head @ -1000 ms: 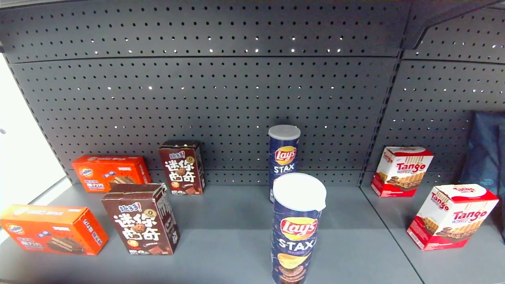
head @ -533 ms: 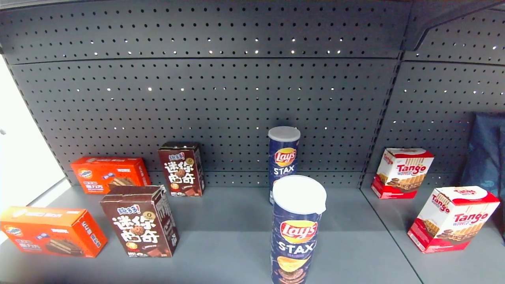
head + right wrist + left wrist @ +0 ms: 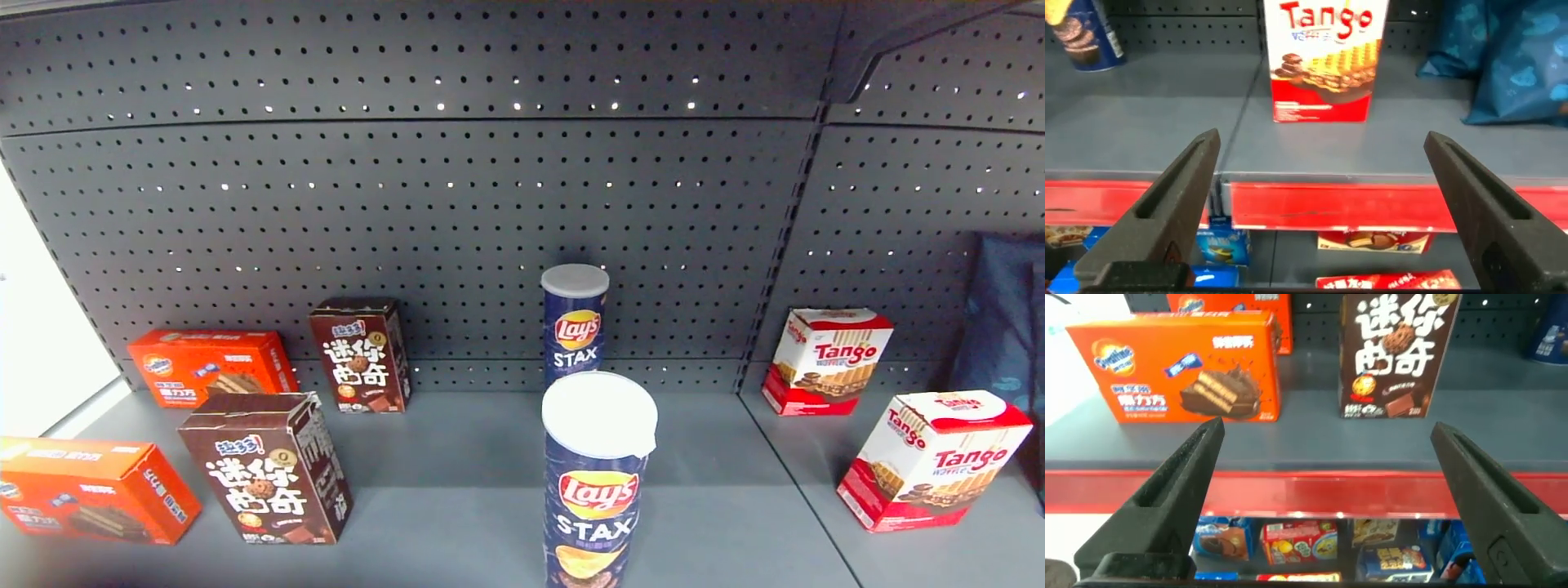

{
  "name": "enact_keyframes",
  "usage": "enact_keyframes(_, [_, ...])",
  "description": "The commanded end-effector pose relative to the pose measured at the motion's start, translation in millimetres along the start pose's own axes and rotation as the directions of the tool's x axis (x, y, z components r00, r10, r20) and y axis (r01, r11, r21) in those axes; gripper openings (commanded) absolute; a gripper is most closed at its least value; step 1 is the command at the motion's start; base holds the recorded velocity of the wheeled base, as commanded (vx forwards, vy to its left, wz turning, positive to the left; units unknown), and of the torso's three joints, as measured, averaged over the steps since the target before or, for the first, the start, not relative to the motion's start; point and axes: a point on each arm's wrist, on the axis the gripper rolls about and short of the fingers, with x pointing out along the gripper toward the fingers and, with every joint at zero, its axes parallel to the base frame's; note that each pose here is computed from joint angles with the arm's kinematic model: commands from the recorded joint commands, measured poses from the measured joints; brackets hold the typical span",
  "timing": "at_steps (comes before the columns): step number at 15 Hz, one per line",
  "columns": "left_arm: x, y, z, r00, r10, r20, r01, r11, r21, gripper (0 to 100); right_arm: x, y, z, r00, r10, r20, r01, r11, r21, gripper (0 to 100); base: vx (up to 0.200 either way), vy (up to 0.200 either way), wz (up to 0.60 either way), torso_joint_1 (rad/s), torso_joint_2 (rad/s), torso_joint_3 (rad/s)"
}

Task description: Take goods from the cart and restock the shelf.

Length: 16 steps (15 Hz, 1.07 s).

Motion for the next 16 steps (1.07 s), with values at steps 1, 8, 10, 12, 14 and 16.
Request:
enact_keyframes(1, [0.0, 0.0, 0.0, 1.000, 0.000, 0.000, 0.000, 1.000, 0.000, 100, 0.1, 0.0, -0.1, 1.000, 0.001, -0.002, -0.001, 1.000, -0.001, 100, 0.000, 0.000, 0.00, 0.000, 0.00, 0.000])
enact_keyframes(8, [0.0, 0.1, 0.0, 1.000, 0.003, 0.000, -0.003, 1.000, -0.003, 100, 0.1, 0.0, -0.1, 1.000, 0.001, -0.002, -0.001, 1.000, -0.001, 100, -0.057, 0.000, 0.00, 0.002, 0.00, 0.000])
enact_keyframes(10, [0.0, 0.0, 0.0, 1.000, 0.000, 0.000, 0.000, 1.000, 0.000, 100, 0.1, 0.0, -0.1, 1.000, 0.001, -0.002, -0.001, 1.000, 0.001, 100, 0.000, 0.000, 0.00, 0.000, 0.00, 0.000])
enact_keyframes(12, [0.0, 0.0, 0.0, 1.000, -0.002, 0.000, 0.002, 1.000, 0.001, 100, 0.1, 0.0, -0.1, 1.000, 0.001, -0.002, -0.001, 1.000, -0.001, 100, 0.000, 0.000, 0.00, 0.000, 0.00, 0.000])
enact_keyframes(14, [0.0, 0.0, 0.0, 1.000, 0.000, 0.000, 0.000, 1.000, 0.000, 100, 0.1, 0.0, -0.1, 1.000, 0.001, -0.002, -0.001, 1.000, -0.001, 100, 0.000, 0.000, 0.00, 0.000, 0.00, 0.000])
enact_keyframes(16, [0.0, 0.0, 0.0, 1.000, 0.000, 0.000, 0.000, 1.000, -0.002, 100, 0.1, 0.0, -0.1, 1.000, 0.001, -0.002, -0.001, 1.000, -0.001, 100, 0.000, 0.000, 0.00, 0.000, 0.00, 0.000])
